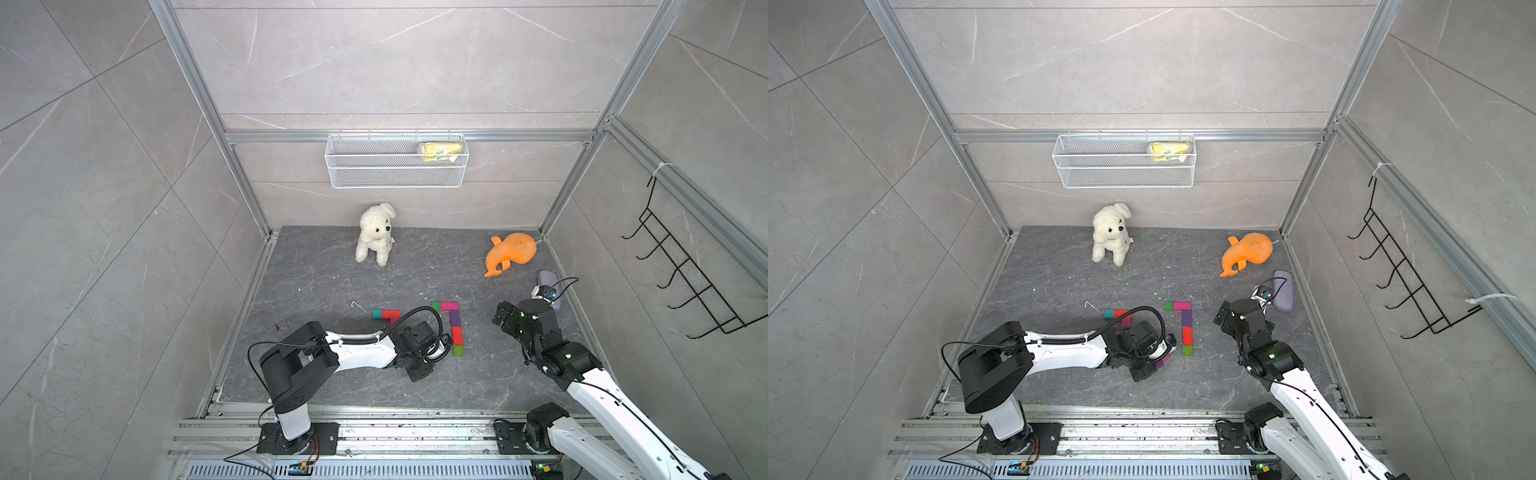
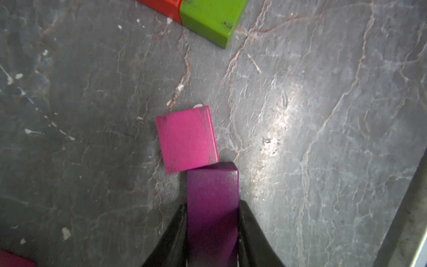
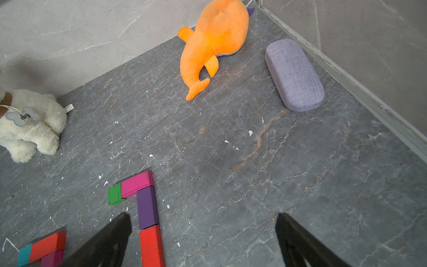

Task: Assemble the number 7 with building blocks
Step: Pick up the building block from the center of the board, then assemble the building block at the center of the board.

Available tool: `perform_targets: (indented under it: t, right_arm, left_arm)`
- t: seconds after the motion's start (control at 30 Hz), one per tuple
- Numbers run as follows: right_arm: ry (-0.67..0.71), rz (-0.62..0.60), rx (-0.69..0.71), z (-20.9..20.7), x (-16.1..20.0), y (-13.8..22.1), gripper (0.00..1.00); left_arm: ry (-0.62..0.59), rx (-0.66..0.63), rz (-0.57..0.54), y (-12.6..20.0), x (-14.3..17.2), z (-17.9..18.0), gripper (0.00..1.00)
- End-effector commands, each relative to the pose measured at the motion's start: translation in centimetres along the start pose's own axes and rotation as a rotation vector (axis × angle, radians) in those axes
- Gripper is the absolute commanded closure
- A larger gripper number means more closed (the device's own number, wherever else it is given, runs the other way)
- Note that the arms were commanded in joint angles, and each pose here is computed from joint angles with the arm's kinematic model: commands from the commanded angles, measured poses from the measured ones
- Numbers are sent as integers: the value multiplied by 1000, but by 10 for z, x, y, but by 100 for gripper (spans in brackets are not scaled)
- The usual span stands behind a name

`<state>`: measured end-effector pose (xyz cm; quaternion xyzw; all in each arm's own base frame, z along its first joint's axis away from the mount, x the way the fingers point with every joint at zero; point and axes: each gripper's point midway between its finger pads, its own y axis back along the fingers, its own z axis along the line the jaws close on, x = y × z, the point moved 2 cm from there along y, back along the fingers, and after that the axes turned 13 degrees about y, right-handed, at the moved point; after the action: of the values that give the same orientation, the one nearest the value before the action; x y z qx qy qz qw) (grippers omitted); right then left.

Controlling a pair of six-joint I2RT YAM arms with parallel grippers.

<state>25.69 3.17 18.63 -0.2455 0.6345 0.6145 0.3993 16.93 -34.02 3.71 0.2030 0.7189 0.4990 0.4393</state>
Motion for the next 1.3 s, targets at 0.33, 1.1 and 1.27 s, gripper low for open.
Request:
perform_targets:
  t: [0.33,1.1,1.27]
  right_arm:
    - [45,61,-57,13,8,-11,2]
    - [80,94,-164,34,13,-18,11]
    - [87,99,-174,36,14,-18,12]
  left_arm:
    - [147,-84,105,-5,43,24,75]
    - [450,-318,128,16,57,72,75]
    - [543,-356,84,25,54,81,75]
